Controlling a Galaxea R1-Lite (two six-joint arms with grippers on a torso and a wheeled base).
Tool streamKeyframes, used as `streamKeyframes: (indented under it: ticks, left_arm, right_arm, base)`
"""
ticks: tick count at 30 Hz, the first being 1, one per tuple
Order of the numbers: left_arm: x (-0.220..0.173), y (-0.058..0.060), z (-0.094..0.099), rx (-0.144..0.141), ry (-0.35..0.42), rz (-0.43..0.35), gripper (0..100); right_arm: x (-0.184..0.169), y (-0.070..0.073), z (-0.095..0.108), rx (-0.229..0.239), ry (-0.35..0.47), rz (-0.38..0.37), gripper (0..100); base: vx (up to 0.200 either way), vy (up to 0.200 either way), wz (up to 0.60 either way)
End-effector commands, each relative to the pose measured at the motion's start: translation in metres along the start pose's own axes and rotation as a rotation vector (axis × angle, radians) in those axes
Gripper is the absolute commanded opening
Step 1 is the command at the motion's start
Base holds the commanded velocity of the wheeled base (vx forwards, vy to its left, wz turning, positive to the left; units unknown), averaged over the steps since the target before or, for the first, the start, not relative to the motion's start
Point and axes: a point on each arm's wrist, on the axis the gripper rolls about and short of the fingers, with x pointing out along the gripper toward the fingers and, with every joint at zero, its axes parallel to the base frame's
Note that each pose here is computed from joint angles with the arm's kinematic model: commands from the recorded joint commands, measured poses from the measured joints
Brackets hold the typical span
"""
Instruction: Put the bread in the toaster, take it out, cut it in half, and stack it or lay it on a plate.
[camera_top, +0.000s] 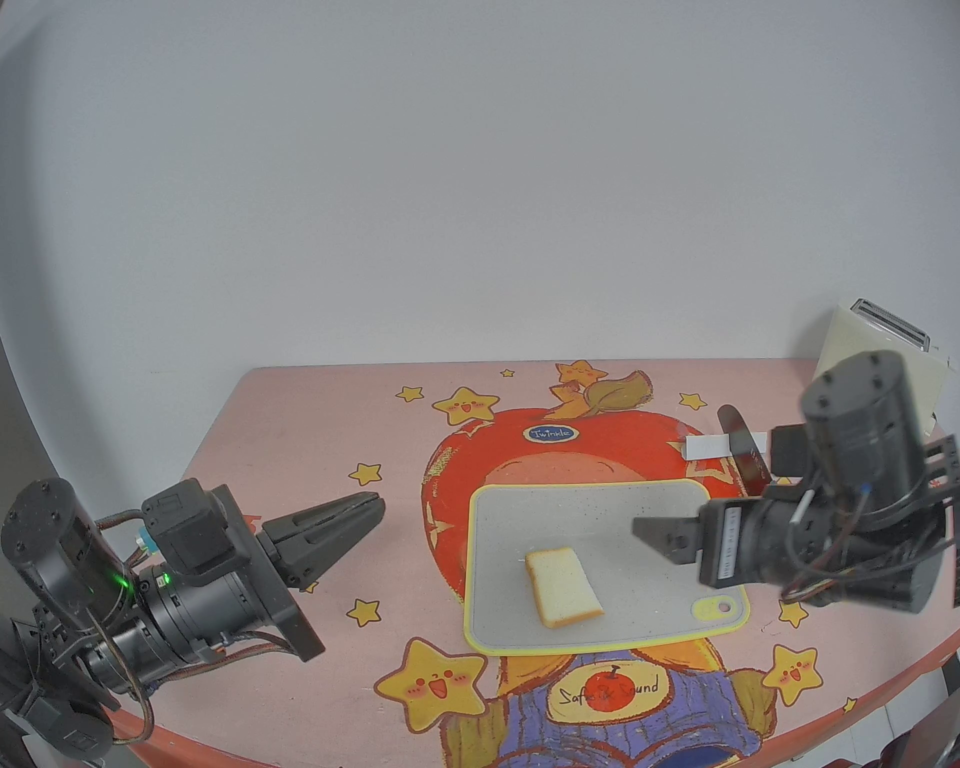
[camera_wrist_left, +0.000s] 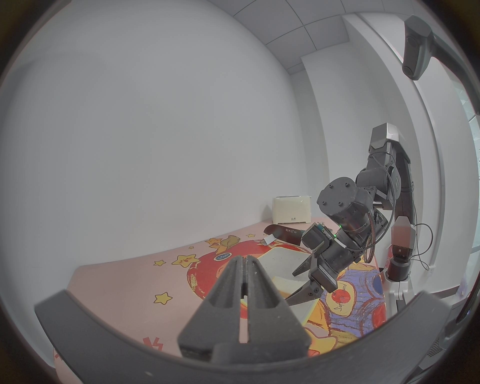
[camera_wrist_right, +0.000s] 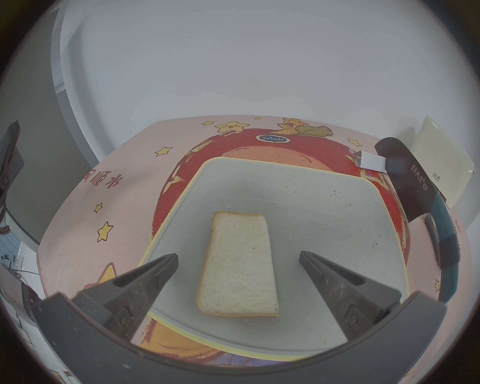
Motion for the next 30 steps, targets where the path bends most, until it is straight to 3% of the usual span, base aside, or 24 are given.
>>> streamKeyframes:
  ticks: [1,6,10,13,16,17,18,25,30]
  left_arm:
    - [0.009,-0.011,-0.005,-0.026,0.024,0.013,100]
    - [0.012,-0.01,0.0,-0.042,-0.002,0.079,100]
    - [0.014,-0.012,-0.001,-0.037,0.004,0.076,100]
    - [0.016,-0.03,-0.004,-0.021,0.023,0.004,100]
    - [0.018,-0.036,-0.01,-0.027,0.072,0.01,100]
    - [0.019,-0.039,-0.022,-0.042,0.149,0.03,100]
    - [0.02,-0.042,-0.024,-0.055,0.161,0.028,100]
    - [0.033,-0.043,-0.014,-0.166,0.108,0.046,100]
    - [0.026,-0.041,-0.008,-0.183,0.082,0.06,100]
  right_arm:
    - [-0.035,-0.044,0.013,0.091,-0.107,-0.018,100]
    - [-0.031,-0.065,0.018,0.08,-0.133,-0.109,100]
    - [-0.031,-0.068,0.018,0.058,-0.134,-0.124,100]
    - [-0.03,-0.068,0.018,0.056,-0.131,-0.127,100]
    - [-0.03,-0.068,0.018,0.057,-0.133,-0.126,100]
    - [-0.031,-0.068,0.018,0.055,-0.134,-0.126,100]
    - [-0.031,-0.068,0.018,0.055,-0.134,-0.126,100]
    - [-0.03,-0.068,0.018,0.055,-0.133,-0.126,100]
    - [-0.03,-0.068,0.018,0.054,-0.13,-0.128,100]
  base:
    - [0.0,0.0,0.0]
    - [0.0,0.0,0.0]
    - [0.0,0.0,0.0]
    - [0.0,0.0,0.0]
    - [0.0,0.0,0.0]
    - [0.0,0.0,0.0]
    - [0.0,0.0,0.0]
    - [0.0,0.0,0.0]
    - [0.0,0.0,0.0]
